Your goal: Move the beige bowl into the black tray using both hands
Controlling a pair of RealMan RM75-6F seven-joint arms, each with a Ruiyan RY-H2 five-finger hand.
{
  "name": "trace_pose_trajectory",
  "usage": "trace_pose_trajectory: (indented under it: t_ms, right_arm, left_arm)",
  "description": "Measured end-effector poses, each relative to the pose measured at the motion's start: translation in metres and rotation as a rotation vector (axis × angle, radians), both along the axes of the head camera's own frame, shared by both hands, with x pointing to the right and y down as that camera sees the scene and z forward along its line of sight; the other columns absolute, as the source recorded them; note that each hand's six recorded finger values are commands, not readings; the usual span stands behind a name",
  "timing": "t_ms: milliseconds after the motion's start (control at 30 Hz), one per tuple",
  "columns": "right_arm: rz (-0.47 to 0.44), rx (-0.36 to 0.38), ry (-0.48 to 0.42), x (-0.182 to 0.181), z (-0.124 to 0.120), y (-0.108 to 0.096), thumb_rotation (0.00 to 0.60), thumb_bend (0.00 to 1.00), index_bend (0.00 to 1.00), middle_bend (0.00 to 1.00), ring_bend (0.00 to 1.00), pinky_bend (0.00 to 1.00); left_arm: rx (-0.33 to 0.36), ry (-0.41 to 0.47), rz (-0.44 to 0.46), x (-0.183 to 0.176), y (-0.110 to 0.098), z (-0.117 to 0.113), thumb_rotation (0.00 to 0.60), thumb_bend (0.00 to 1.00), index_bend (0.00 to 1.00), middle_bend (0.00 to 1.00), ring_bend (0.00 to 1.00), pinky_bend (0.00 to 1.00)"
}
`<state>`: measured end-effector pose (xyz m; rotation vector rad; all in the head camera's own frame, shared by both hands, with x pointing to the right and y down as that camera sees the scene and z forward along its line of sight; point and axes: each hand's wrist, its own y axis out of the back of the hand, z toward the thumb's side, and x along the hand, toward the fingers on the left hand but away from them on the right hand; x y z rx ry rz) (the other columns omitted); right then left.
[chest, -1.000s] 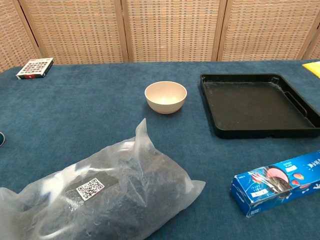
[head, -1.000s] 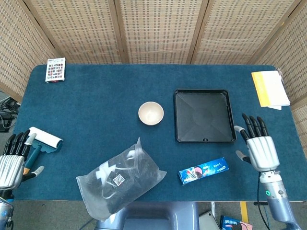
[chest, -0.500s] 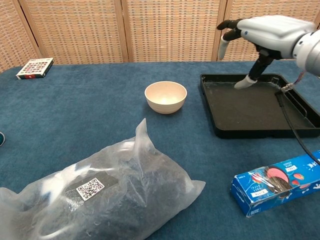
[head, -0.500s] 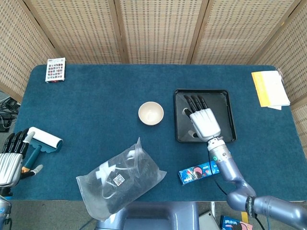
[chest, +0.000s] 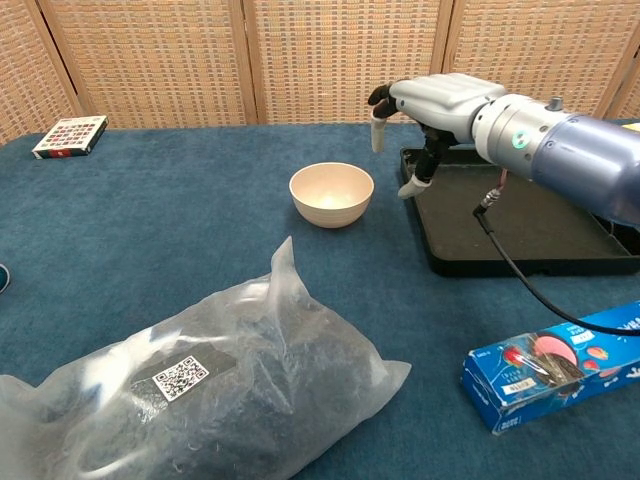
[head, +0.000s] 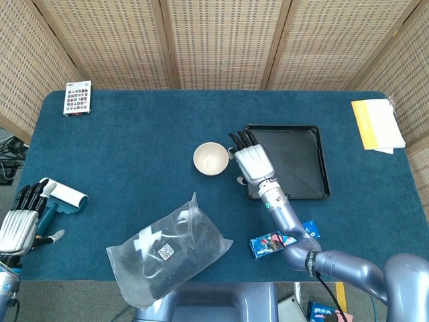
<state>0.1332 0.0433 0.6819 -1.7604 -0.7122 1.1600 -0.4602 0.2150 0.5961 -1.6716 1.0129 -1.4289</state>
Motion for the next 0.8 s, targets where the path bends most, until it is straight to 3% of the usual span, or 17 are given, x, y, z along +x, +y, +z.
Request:
trace_pose_trajectory:
  t_ms: [800]
  right_arm:
    - [-0.044,-0.088,-0.023,-0.043,0.045,0.007,0.6,0.38,0.52,0.19,0.0,0.08]
  left_arm:
    - [-0.062,0.003,-0.026,-0.008,-0.004,0.016,0.6,0.0,0.0,0.0,0.0,0.0]
